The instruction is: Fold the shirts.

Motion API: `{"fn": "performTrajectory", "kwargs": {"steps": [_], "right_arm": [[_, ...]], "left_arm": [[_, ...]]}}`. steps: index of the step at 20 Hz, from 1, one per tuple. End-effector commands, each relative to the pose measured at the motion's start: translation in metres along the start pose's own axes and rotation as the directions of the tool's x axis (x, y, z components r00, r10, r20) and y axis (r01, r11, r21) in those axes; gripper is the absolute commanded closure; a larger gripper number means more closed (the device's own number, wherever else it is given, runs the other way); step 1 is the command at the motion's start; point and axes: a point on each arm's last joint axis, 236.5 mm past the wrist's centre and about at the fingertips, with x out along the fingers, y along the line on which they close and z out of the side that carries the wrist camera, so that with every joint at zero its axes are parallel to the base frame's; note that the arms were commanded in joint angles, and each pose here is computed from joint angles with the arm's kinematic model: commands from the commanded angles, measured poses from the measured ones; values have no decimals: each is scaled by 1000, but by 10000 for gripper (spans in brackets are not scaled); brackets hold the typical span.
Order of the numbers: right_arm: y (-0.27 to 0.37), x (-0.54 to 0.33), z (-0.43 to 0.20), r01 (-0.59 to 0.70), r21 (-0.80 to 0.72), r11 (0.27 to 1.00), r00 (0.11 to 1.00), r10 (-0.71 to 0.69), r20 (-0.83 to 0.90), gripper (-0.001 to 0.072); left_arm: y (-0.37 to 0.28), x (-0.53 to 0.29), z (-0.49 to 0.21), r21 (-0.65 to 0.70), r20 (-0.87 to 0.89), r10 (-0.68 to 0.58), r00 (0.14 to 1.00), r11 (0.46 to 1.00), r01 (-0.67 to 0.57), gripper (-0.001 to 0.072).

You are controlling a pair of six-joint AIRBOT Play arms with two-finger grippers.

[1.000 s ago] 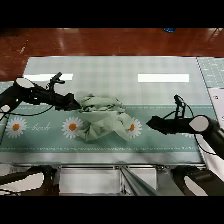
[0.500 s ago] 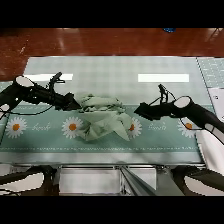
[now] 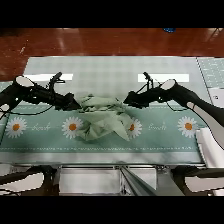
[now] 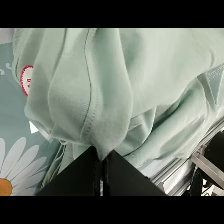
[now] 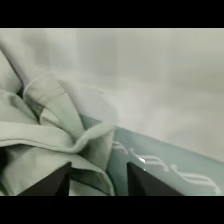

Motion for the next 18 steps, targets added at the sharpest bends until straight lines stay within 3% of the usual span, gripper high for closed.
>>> {"fn": "performTrajectory", "kwargs": {"steps": [1,8,9,10,11,14,16,18], "right_arm": [[18,20,-1,-16,-67,998,999,13,-45,304],[14,34,-12,-12,-37,999,996,9,-94,323],[17,36,-14,-19,-56,998,995,13,-99,455],[20,37,-16,-29,-95,995,995,19,-102,650],[24,37,-18,-43,-139,989,993,27,-111,690],[18,11,-23,38,-255,966,981,-85,-174,691],[26,-46,21,191,-330,925,979,-204,-5,691],[78,-126,68,247,-398,883,959,-163,232,691]], "left_arm": [[0,0,0,0,0,0,1000,1000,0,686],[0,0,0,0,0,0,1000,1000,0,686],[0,0,0,0,1,0,1000,1000,0,686],[0,0,0,1,1,1,1000,1000,-1,686],[0,0,1,2,2,0,1000,1000,0,686],[-8,-22,18,30,38,0,999,1000,-1,687],[-34,-58,47,98,131,-19,991,995,7,687],[-84,-110,78,224,270,-71,960,975,9,687]]}}
